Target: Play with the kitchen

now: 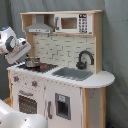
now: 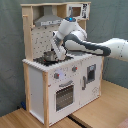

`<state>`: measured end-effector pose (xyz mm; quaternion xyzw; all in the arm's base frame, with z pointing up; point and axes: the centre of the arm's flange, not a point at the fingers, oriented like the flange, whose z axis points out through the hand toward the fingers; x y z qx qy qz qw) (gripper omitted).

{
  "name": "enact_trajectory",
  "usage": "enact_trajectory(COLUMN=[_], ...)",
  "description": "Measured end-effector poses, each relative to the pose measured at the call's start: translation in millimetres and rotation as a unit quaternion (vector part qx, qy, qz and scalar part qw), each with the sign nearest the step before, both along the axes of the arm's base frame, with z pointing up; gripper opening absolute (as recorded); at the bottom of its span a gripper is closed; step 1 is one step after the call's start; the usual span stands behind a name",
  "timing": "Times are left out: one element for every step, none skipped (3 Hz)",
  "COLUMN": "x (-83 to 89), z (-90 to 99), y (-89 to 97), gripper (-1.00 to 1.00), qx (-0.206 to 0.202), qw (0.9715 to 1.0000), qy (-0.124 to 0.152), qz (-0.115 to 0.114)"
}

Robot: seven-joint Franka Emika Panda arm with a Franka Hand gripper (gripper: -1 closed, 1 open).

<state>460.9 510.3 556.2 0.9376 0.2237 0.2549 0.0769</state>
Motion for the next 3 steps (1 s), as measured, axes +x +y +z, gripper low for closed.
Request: enact_trajectory(x=[13.6, 30.3, 35.0], z=[-3.4, -13.8, -13.1], y=[5.6, 7.7, 8.4], gripper=[1.0, 1.0, 1.0], qx=[0.007, 0.004, -0.006], qw=[0.9998, 0.9994, 0.9984], qy=[0.015, 0.034, 0.056], qz=[0.006, 0.008, 0.008])
